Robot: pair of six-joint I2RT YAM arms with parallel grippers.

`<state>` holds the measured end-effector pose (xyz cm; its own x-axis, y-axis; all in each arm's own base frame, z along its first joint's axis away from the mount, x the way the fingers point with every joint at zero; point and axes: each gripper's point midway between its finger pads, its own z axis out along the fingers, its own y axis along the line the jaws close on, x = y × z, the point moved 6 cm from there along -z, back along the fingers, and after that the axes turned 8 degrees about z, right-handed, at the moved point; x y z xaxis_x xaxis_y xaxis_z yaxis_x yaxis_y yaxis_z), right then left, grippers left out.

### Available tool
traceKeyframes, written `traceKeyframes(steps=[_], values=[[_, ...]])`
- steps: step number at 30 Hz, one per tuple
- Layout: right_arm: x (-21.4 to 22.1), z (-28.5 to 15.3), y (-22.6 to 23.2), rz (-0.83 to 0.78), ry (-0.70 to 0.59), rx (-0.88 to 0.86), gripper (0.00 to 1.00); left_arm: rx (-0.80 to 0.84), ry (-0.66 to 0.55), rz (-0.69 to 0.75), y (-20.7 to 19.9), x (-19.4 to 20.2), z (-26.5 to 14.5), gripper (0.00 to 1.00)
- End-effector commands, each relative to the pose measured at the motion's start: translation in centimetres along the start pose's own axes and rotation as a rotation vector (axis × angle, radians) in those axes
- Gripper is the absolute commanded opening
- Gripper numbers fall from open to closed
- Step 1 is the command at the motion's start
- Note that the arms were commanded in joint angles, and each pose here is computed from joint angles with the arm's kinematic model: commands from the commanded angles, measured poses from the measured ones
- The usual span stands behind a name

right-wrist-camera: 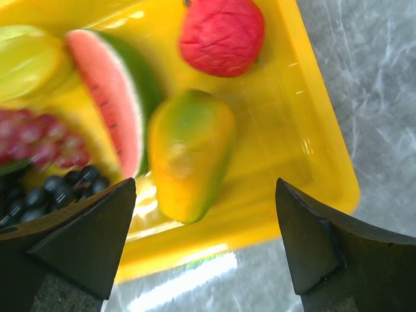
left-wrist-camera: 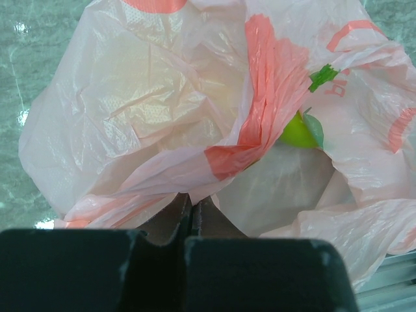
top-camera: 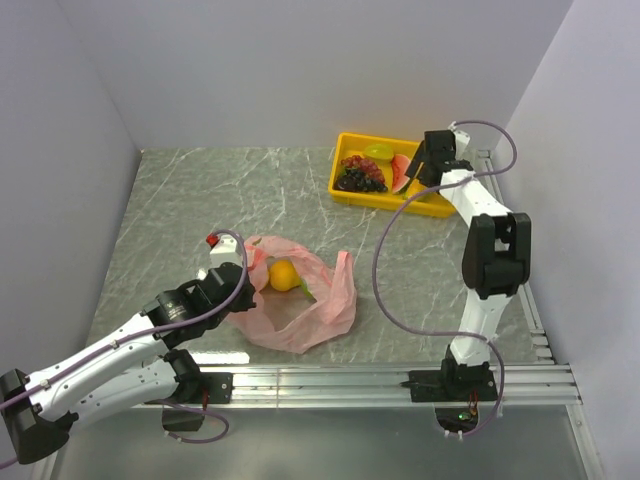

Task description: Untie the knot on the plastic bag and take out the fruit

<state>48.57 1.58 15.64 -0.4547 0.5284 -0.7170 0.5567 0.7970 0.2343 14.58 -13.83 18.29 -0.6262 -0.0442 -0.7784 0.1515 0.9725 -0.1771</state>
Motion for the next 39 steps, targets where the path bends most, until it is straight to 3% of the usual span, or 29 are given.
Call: traceKeyframes(steps=[1,6,10,16,23,26,30,31,36,39], values=[[-2.6,-6.2,2.8,-0.056,-0.108,-0.155,0.92,0.012,-0.040,-0.017,-0.3,-0.8,0.0,0.01],[0.7,-15.1,7.2,-0.318,-0.163,-0.381,0.86,-0.023,-0.027,-0.029,-0.1,-0.5,0.4,0.01],[7.5,-22.3,10.3,-0.546,-0.152,-0.569,0.83,-0.037,-0.001,-0.030,-0.1,-0.1,0.8,0.01],[14.4,-31.9,9.9,-0.716,-0.120,-0.904,0.71,-0.026,0.016,-0.048,-0.2,0.3,1.0,0.00],[20.3,-38.6,8.8,-0.783,-0.002,-1.246,0.55,-0.011,0.033,-0.099,-0.5,1.3,1.6,0.01],[23.1,-38.4,9.0,-0.768,0.111,-1.304,0.46,-0.005,0.047,-0.109,-0.7,1.6,1.9,0.01],[26.6,-36.4,9.2,-0.807,0.219,-1.263,0.35,0.009,0.046,-0.122,-1.0,1.4,1.8,0.01],[27.5,-35.7,9.2,-0.815,0.239,-1.245,0.29,0.010,0.046,-0.132,-1.0,1.4,1.8,0.01],[29.9,-31.2,7.7,-0.851,0.256,-1.011,0.25,0.037,0.056,-0.147,-1.1,2.1,1.9,0.01],[29.6,-28.5,5.8,-0.843,0.189,-0.826,0.27,0.057,0.074,-0.149,-1.3,2.7,2.2,0.01]])
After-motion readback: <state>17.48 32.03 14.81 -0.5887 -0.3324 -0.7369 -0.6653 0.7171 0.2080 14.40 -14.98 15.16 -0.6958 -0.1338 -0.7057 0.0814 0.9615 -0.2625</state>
